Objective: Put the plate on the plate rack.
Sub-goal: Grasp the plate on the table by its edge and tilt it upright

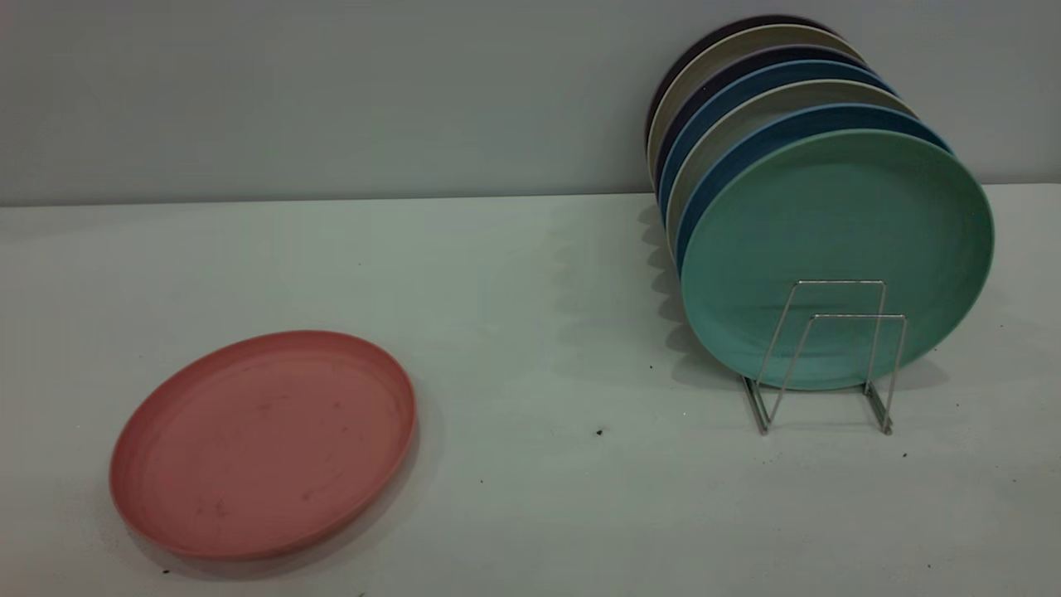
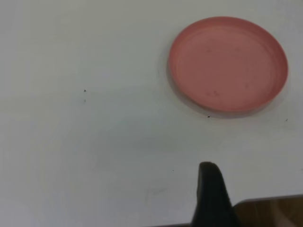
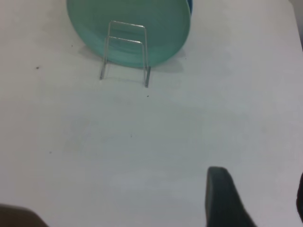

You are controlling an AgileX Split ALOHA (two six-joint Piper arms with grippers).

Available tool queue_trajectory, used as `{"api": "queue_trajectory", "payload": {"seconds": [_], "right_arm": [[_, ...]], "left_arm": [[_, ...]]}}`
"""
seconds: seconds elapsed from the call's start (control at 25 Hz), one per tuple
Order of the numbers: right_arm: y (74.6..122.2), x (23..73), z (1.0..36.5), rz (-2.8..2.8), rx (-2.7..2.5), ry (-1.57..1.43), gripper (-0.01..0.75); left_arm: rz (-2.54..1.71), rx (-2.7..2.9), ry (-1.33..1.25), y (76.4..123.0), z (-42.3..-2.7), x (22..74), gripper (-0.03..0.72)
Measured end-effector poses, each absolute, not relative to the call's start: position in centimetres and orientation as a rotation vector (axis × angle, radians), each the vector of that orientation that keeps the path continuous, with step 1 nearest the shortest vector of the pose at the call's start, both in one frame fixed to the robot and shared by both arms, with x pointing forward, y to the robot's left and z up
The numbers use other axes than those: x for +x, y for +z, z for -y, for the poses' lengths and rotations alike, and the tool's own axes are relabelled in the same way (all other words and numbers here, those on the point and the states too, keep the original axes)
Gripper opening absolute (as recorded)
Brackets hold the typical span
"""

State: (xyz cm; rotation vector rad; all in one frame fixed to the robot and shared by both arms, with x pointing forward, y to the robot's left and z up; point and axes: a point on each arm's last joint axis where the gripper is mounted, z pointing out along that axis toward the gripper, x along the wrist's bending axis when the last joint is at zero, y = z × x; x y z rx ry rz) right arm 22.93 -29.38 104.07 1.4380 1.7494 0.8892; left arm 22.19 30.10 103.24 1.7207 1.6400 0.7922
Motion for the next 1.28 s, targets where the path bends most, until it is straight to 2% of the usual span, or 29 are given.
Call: {"api": "queue_trajectory", "payload": {"seconds": [1.0,1.28], "right_arm": [[104.1,22.9,29.4,-1.758,1.423,0.881,0.389],[105.2,24.3,29.0,-1.809,1.457,0.903,0.389]], "left_arm": [[-1.616,1.687,0.796,103.9,-30.0,22.2,0.497],[-1.776,1.759,0.643,104.7,-29.8,26.2,0.497]]}}
